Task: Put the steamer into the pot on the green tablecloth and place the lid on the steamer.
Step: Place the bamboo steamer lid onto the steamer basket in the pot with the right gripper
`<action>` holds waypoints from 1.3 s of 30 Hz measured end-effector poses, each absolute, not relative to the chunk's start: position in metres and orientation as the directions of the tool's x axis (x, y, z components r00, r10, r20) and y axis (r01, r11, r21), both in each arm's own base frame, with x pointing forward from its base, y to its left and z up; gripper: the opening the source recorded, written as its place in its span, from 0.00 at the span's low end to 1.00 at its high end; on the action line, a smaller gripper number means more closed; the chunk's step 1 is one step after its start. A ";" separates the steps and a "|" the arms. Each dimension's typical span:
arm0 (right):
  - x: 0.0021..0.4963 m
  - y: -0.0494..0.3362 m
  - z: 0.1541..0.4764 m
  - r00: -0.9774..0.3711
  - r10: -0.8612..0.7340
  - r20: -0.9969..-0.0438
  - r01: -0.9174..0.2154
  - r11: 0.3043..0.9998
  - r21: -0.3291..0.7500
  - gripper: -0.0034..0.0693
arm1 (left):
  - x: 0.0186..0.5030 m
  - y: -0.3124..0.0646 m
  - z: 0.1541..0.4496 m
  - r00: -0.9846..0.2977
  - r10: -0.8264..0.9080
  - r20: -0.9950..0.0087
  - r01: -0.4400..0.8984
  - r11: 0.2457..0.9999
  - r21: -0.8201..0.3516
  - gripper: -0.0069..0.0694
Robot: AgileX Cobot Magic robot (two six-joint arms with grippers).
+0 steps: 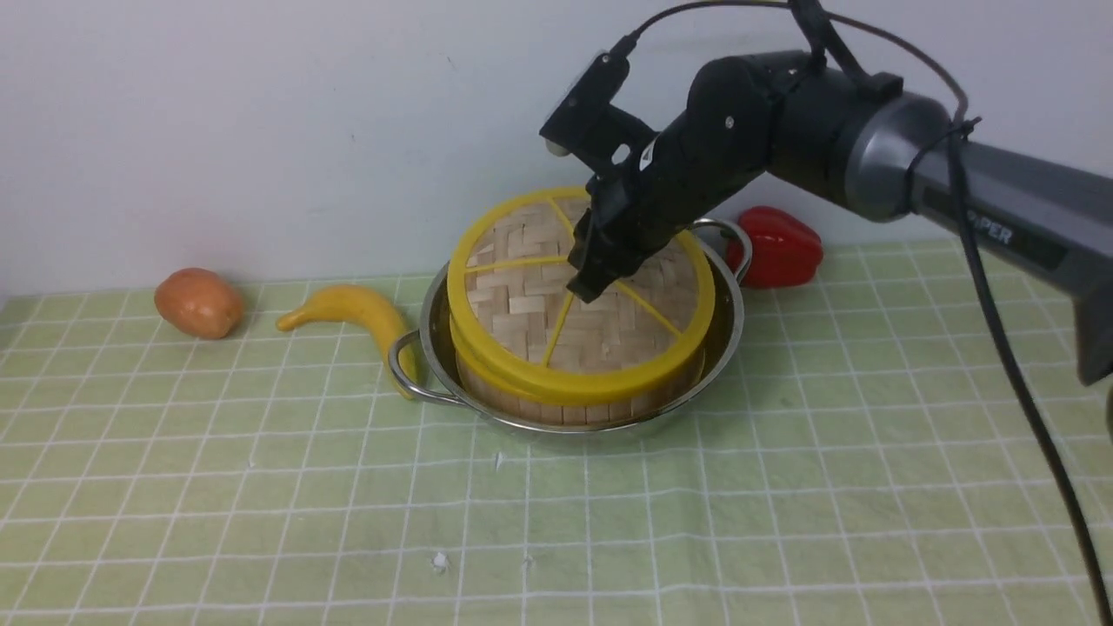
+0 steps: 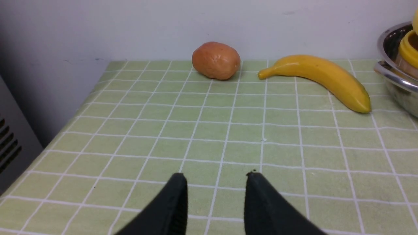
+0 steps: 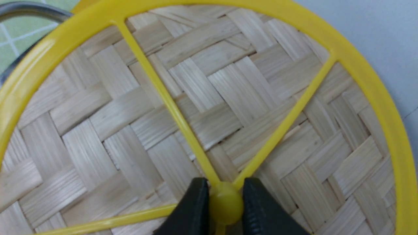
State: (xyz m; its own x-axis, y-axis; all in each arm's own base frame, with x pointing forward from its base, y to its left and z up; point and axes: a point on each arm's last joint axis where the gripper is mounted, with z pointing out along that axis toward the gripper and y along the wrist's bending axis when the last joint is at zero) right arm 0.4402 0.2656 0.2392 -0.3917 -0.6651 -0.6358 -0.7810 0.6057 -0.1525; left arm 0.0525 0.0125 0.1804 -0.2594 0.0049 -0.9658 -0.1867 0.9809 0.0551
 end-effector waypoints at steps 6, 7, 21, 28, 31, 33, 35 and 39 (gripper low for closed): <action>0.444 0.267 0.231 -0.391 -0.662 -0.639 -0.779 0.608 -0.154 0.25 | 0.053 0.013 0.180 -0.259 0.005 -0.966 -0.187 0.981 0.055 0.41; 0.444 0.267 0.231 -0.391 -0.663 -0.639 -0.779 0.608 -0.154 0.25 | 0.053 0.013 0.180 -0.259 0.005 -0.966 -0.187 0.981 0.055 0.41; 0.444 0.268 0.230 -0.370 -0.676 -0.637 -0.787 0.592 -0.171 0.24 | 0.053 0.013 0.180 -0.259 0.005 -0.966 -0.187 0.981 0.055 0.41; 0.444 0.268 0.230 -0.360 -0.681 -0.638 -0.790 0.586 -0.179 0.24 | 0.053 0.013 0.180 -0.259 0.005 -0.966 -0.187 0.981 0.055 0.41; 0.445 0.268 0.231 -0.349 -0.684 -0.641 -0.792 0.580 -0.189 0.24 | 0.053 0.013 0.180 -0.259 0.005 -0.966 -0.187 0.981 0.055 0.41; 0.445 0.268 0.231 -0.345 -0.684 -0.643 -0.792 0.579 -0.191 0.24 | 0.053 0.013 0.180 -0.259 0.005 -0.966 -0.187 0.981 0.055 0.41; 0.445 0.268 0.231 -0.343 -0.683 -0.644 -0.792 0.580 -0.193 0.24 | 0.053 0.013 0.180 -0.260 0.006 -0.966 -0.187 0.981 0.056 0.41; 0.445 0.268 0.233 -0.340 -0.680 -0.649 -0.790 0.581 -0.195 0.24 | 0.053 0.013 0.180 -0.260 0.008 -0.966 -0.186 0.981 0.058 0.41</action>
State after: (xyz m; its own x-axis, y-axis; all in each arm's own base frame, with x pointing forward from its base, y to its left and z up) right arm 0.4450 0.2680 0.2334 -0.3402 -0.6803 -0.6492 -0.7902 0.5811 -0.1948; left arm 0.0525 0.0125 0.1804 -0.2600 0.0080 -0.9656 -0.1859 0.9808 0.0582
